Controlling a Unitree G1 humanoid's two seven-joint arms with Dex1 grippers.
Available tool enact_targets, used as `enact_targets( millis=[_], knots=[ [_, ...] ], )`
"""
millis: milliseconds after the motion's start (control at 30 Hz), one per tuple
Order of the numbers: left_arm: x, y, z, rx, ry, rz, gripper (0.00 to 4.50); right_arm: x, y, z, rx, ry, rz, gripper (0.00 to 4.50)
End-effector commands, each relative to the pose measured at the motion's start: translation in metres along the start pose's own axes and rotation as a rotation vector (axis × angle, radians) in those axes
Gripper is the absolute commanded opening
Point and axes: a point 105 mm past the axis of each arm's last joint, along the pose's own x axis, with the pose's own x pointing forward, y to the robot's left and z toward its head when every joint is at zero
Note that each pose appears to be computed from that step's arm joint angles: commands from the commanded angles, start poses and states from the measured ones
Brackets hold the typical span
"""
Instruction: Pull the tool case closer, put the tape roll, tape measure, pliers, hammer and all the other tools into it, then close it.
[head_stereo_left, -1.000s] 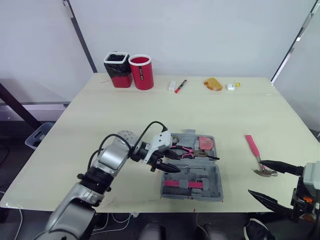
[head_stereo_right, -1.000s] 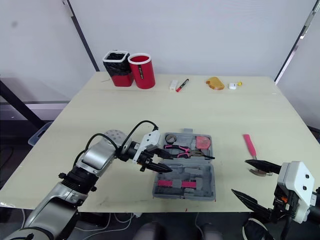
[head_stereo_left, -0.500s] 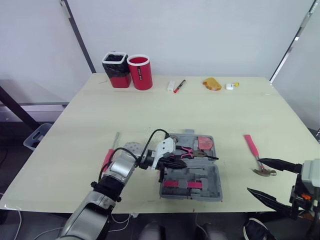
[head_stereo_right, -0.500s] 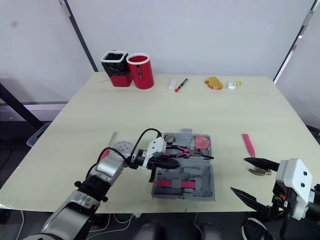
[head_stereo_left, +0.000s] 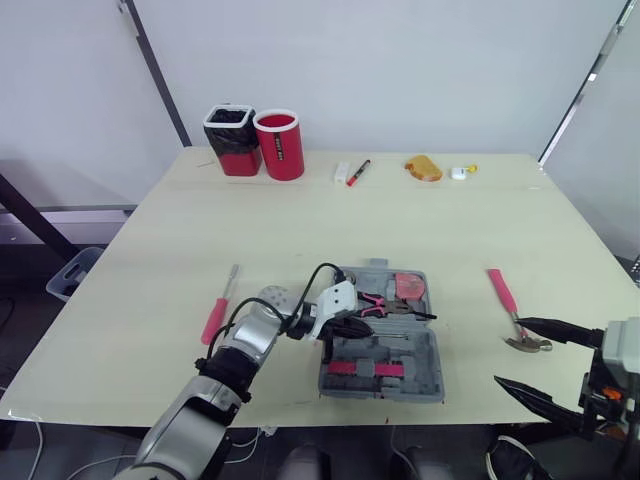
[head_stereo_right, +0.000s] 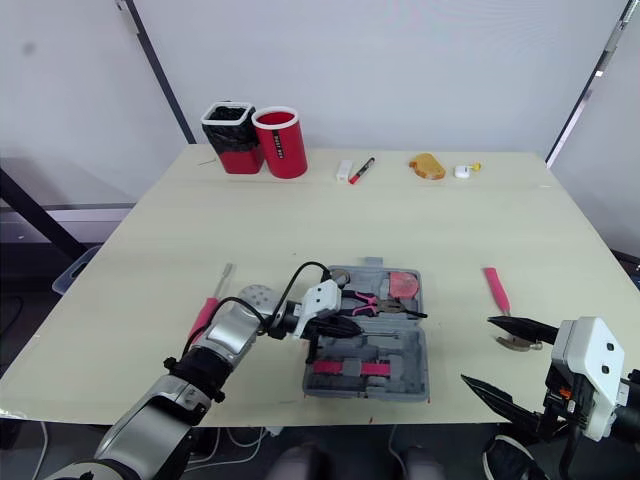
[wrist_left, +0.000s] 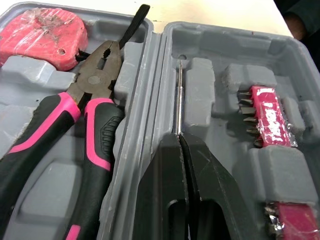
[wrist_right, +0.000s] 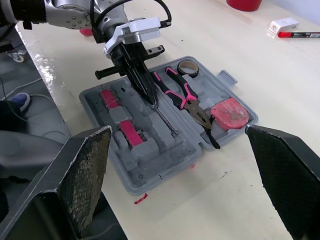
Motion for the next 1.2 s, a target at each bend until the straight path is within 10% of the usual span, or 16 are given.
enact_targets(
  millis=[33,233,367,933,1200],
  knots=[
    [0.004,-0.007,-0.011,-0.016,0.059,-0.031,0.07,0.000,0.003,0.008,-0.039,-0.009,0.009,4.50],
    [0.006,-0.011,-0.026,-0.006,0.117,-0.032,0.07,0.004,0.004,0.008,-0.035,-0.011,0.014,4.50],
    [-0.010,-0.001,0.013,-0.108,-0.185,0.059,0.07,0.012,0.000,0.008,-0.025,-0.051,-0.021,4.50],
    [-0.151,-0.014,-0.012,-0.431,-0.471,0.725,0.07,0.058,-0.045,-0.032,0.080,-0.105,-0.268,4.50],
    [-0.187,-0.071,-0.060,-0.552,-0.402,0.872,2.87,0.007,-0.054,-0.081,0.142,-0.029,-0.364,4.50]
  ],
)
